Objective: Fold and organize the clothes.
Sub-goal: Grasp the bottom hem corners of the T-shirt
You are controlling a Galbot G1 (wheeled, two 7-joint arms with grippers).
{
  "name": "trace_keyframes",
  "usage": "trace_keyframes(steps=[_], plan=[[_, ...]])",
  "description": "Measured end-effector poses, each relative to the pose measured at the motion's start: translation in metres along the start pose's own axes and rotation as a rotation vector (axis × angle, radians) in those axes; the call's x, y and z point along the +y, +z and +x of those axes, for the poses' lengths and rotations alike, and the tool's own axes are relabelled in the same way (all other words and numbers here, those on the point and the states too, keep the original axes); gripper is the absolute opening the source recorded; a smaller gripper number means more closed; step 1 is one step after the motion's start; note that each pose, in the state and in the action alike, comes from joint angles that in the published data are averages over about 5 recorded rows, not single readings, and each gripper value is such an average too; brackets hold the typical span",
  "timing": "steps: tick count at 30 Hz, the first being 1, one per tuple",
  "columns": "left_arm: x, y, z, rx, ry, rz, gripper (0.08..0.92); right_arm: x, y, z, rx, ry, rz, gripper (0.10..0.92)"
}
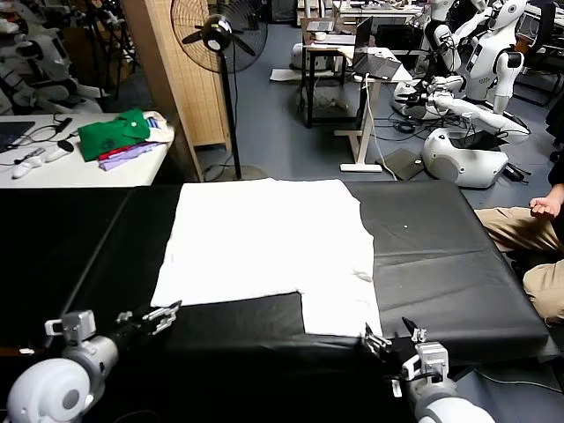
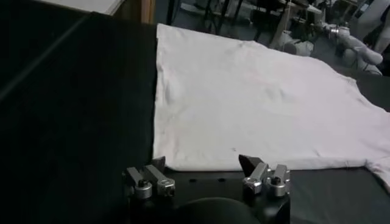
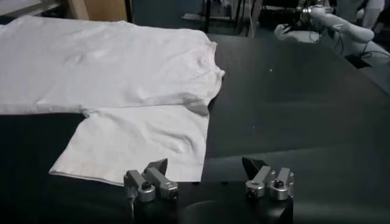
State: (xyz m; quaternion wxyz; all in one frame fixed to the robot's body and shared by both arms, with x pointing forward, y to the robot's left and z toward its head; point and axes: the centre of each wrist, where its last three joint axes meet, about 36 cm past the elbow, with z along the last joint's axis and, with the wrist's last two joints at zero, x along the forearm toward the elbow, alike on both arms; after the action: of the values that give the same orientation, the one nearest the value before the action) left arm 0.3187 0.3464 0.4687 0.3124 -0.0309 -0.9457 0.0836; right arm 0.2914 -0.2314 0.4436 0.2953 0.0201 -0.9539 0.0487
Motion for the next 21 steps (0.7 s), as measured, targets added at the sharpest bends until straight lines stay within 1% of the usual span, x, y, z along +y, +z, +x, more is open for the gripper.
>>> trace_keyframes(steps=[2,6,9,10,13,16,17,18,21], plan=[[0.001,0.001,-0.002,-0.011,-0.012,-0.005,0.798,0.000,0.002,-0.002,0.001,0.000,-0.002,0.798],[0.007,0.006,-0.011,-0.049,-0.046,-0.011,0.798,0.001,0.006,-0.009,0.001,-0.002,-0.018,0.798],[0.012,0.009,-0.017,-0.055,-0.050,0.001,0.798,0.002,0.009,-0.014,0.003,0.000,-0.028,0.780],[0.013,0.009,-0.019,-0.053,-0.049,0.004,0.798,0.002,0.010,-0.015,0.004,0.000,-0.030,0.760],[0.015,0.011,-0.024,-0.046,-0.042,0.008,0.798,0.004,0.012,-0.018,0.011,-0.003,-0.034,0.646],[0.013,0.015,-0.026,-0.036,-0.029,0.003,0.790,0.006,0.013,-0.018,0.016,-0.002,-0.037,0.488],[0.013,0.016,-0.026,-0.032,-0.025,0.000,0.784,0.006,0.014,-0.018,0.018,-0.002,-0.038,0.421],[0.013,0.017,-0.026,-0.028,-0.025,-0.001,0.762,0.007,0.014,-0.018,0.019,-0.001,-0.038,0.371],[0.014,0.019,-0.029,-0.021,-0.030,-0.001,0.636,0.008,0.015,-0.017,0.022,-0.001,-0.034,0.205]])
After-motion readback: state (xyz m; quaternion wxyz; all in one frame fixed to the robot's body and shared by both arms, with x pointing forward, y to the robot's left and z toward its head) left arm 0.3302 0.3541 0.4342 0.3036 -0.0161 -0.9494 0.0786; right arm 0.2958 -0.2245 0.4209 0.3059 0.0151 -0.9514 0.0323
